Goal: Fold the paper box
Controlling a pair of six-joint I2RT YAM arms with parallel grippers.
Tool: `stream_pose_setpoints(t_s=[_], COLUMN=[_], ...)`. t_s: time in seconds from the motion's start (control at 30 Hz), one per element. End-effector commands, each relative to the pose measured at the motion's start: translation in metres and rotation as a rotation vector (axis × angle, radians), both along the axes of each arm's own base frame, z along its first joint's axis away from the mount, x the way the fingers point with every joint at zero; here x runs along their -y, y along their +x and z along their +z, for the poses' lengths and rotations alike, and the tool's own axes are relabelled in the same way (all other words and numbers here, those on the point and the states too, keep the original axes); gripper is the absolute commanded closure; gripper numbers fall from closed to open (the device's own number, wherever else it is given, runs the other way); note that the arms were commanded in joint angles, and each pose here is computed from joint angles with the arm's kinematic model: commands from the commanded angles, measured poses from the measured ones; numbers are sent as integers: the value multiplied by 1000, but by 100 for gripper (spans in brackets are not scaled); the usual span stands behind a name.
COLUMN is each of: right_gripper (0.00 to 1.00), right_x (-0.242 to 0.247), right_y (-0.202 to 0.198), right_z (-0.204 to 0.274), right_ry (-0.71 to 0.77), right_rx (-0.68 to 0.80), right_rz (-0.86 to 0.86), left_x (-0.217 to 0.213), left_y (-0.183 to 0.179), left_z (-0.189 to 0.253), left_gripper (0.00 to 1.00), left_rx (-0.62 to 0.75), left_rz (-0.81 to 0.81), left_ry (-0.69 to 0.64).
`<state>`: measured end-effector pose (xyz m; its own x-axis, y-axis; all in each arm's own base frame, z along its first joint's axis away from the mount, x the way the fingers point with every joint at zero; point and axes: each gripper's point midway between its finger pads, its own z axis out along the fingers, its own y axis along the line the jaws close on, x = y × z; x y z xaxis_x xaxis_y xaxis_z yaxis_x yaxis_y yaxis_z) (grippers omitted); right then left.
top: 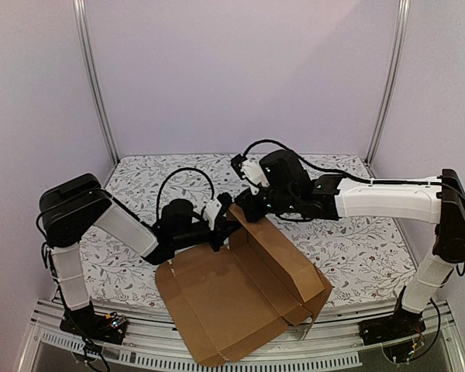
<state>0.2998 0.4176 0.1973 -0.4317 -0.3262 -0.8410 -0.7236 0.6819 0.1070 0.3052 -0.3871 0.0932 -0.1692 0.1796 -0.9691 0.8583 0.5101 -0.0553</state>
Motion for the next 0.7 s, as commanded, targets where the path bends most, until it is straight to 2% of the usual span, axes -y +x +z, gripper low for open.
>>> stream_pose_setpoints(t_s=[0.0,0.27,0.67], right_gripper=[100,100,100], right_x=[4,14,16], right_y=[-2,-16,-19], right_z=[-34,-61,-59], right_ry=[-76,-101,-83], right_rx=[-55,-113,-113], right_rz=[-2,-1,-11], left_x=[10,15,9], left_y=[-5,-8,-8], left_z=[4,-4,0], left_gripper=[100,82,74], left_rx=[18,19,66], left_rz=[-25,-62,-30], left_ry=[6,22,-77])
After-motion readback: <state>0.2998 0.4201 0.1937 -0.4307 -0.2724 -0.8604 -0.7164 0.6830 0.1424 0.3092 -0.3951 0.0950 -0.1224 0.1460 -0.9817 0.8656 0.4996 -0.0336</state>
